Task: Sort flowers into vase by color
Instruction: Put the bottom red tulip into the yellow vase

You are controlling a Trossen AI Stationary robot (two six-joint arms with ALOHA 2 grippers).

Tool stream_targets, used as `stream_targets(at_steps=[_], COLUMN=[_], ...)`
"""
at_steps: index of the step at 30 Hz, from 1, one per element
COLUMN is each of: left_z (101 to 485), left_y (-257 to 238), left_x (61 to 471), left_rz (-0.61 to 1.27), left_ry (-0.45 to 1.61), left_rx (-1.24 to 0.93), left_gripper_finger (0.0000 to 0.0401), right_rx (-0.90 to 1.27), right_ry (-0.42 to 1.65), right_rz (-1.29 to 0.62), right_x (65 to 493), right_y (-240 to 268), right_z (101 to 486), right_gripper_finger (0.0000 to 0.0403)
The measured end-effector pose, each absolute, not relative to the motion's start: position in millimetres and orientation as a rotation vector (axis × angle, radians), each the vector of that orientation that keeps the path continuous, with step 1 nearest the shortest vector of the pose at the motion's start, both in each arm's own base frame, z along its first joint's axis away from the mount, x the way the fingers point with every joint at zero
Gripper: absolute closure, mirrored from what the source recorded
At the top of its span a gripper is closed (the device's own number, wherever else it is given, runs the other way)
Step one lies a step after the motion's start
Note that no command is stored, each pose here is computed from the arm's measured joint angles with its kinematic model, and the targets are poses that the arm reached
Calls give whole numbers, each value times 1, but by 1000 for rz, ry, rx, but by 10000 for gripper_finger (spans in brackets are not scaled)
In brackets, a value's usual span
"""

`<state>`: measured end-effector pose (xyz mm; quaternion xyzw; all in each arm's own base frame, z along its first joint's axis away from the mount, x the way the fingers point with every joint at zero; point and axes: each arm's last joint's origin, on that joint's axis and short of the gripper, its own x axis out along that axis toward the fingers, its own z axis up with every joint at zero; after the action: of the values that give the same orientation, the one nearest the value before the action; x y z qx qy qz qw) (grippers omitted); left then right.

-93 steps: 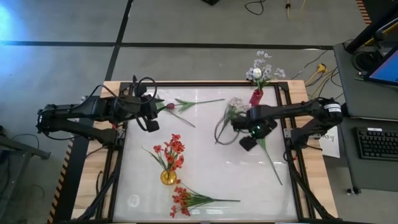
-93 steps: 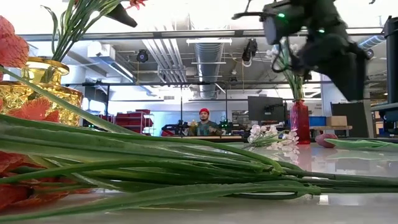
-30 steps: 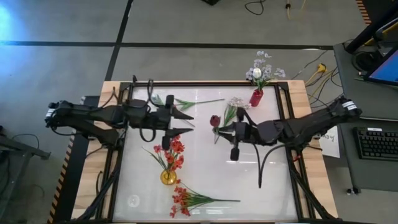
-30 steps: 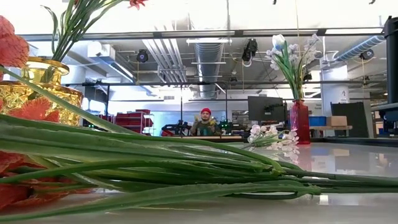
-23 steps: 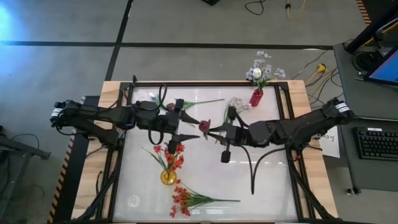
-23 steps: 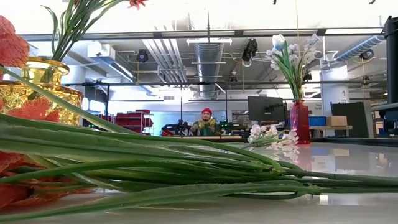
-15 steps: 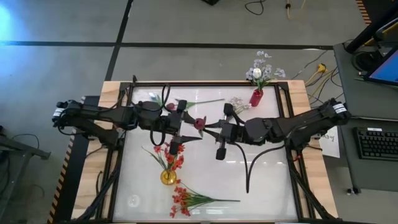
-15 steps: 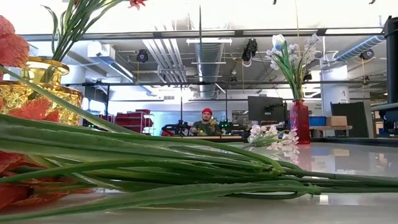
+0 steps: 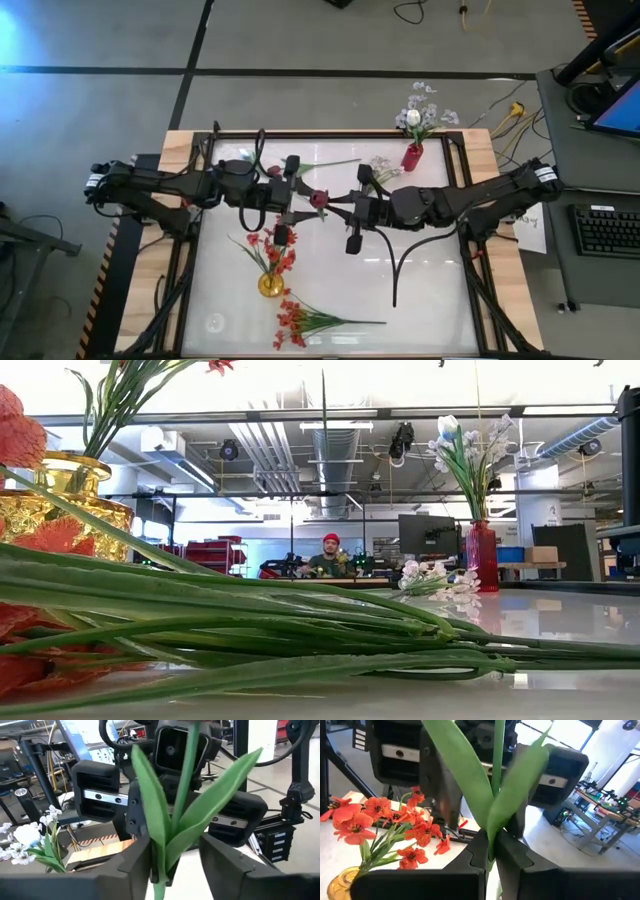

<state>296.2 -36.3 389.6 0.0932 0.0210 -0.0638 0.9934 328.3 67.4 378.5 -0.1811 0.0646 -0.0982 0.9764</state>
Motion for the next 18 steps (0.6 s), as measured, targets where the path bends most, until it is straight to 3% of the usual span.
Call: stream_targets(at_steps=[9, 18], left_z=[393, 394], left_y=[-35, -35], left_x=[296, 295], left_rz=[-79, -77], left_ry=[14, 10], left_rx=[178, 115], left_gripper_finger=[380, 399], right_rx=[-356, -312], right_ry=[133, 147], right_rz=[-203, -198], right_x=[329, 326], right_y=[66, 65], right_z=[378, 378], right_gripper_finger=[376, 261])
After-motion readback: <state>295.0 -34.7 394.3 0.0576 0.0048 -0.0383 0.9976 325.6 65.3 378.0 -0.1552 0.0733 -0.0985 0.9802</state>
